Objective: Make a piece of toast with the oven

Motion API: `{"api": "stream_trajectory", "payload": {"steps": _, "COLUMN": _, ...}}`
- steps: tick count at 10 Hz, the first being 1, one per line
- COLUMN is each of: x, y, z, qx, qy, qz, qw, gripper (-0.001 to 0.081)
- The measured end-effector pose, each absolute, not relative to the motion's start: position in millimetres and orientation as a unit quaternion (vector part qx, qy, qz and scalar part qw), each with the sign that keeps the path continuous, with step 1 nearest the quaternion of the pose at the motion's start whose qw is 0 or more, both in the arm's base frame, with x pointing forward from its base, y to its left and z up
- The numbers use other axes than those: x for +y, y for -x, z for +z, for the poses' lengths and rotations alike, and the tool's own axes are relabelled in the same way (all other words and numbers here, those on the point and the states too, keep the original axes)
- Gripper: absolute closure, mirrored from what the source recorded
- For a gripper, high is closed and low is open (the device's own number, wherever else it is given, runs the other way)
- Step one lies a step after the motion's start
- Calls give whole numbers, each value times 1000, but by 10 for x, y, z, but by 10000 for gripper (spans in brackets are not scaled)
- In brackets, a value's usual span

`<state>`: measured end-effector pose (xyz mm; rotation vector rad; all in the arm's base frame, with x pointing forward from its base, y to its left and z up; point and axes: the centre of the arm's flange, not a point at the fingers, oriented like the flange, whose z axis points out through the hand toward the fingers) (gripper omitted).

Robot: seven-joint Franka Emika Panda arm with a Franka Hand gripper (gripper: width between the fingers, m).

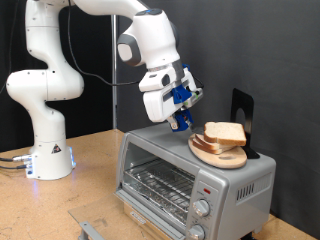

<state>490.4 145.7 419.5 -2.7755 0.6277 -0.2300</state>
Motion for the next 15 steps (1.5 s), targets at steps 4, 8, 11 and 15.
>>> {"api": "stream_trajectory", "payload": {"steps": 4, "x": 1487, "y": -4902, "z": 4202, "qx": 217, "qy": 962, "qz": -83, "qw": 143, "gripper": 423}}
{"api": "stream_trajectory", "payload": {"steps": 8, "x": 1504, "y": -4947, "z": 4268, "qx": 218, "qy": 951, "qz": -133, "qw": 175, "gripper": 423}}
{"api": "stream_trajectory", "payload": {"steps": 11, "x": 1458, "y": -4878, "z": 4228, "qx": 201, "qy": 953, "qz": -138, "qw": 182, "gripper": 423}}
{"api": "stream_trajectory", "payload": {"steps": 15, "x": 1128, "y": -4552, "z": 4201, "qx": 167, "qy": 961, "qz": -108, "qw": 194, "gripper": 423}}
